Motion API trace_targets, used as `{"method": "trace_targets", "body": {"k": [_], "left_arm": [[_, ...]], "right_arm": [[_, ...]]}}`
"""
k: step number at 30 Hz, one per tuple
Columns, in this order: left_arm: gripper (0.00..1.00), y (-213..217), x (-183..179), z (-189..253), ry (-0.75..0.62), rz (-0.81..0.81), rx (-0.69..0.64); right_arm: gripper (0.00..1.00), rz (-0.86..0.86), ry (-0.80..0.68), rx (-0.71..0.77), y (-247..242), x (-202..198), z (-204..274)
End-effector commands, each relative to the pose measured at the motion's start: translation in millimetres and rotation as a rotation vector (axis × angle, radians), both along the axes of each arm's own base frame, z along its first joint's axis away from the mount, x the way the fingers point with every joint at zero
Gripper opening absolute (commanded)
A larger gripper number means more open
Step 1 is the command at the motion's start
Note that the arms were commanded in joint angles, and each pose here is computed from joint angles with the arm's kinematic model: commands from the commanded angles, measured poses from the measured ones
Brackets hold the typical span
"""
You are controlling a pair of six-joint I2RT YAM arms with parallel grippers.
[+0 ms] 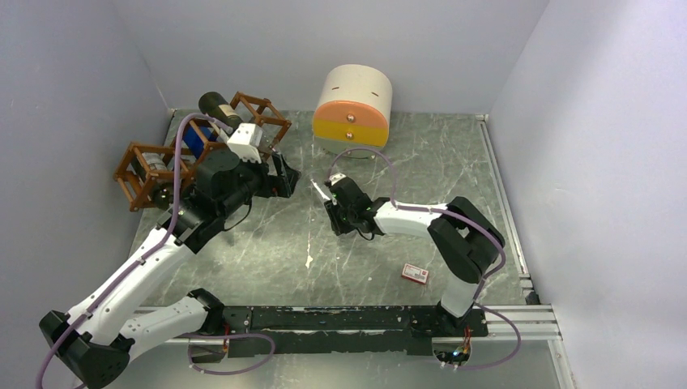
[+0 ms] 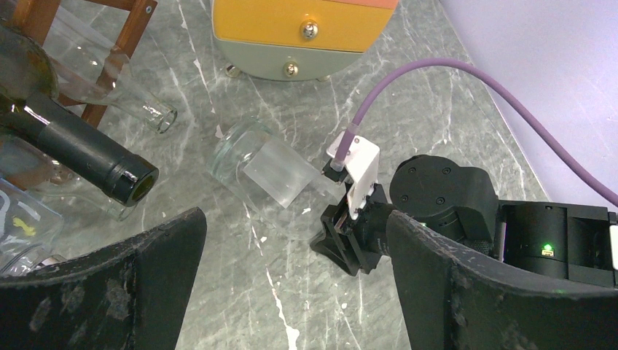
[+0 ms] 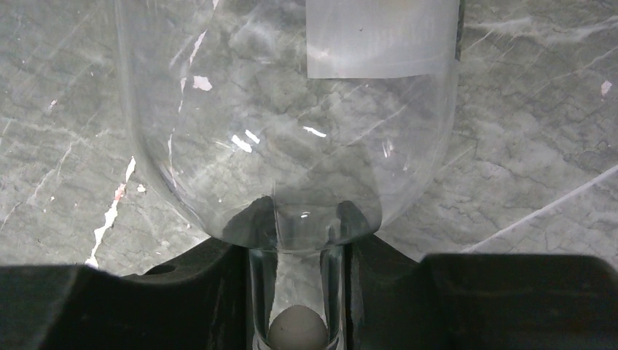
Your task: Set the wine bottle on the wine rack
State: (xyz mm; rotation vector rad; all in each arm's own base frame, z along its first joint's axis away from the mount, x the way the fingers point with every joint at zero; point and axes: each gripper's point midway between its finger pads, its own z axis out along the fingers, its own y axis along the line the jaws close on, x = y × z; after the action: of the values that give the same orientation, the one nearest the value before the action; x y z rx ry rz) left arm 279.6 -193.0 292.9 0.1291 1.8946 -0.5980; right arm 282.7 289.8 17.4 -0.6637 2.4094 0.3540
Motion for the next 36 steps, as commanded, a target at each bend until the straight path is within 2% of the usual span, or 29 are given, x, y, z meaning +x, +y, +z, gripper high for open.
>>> {"method": "trace_targets", "body": {"k": [1,11,16,24,29,36], "left_arm": [[0.97,7,0,19,-0.048,0.02,-0.007],[0.97,20,-4,34,-0.086,0.066,-0.017],[0.97,34,-6,43,-0.13,0.102,0.025],[0.97,64,-16,74,-0.217,0.196,0.036],[0.97,85,-23,106,-0.304,0.258,0.031],[0.97,105,-47,174,-0.469,0.274,-0.026]], "right_arm": [[0.0,0.008,-0.047,0.033,4,3,21],[0.0,-0.014,-0.177,0.217,12,6,95],[0.0,-0.049,-0.251,0.279,6,8,133],[0.0,-0.103,-0.383,0.463,1,7,236],[0.0,-0.05,-0.419,0.583,22,5,298],[0.0,0.046,-0.468,0.737,78,8,379]]}}
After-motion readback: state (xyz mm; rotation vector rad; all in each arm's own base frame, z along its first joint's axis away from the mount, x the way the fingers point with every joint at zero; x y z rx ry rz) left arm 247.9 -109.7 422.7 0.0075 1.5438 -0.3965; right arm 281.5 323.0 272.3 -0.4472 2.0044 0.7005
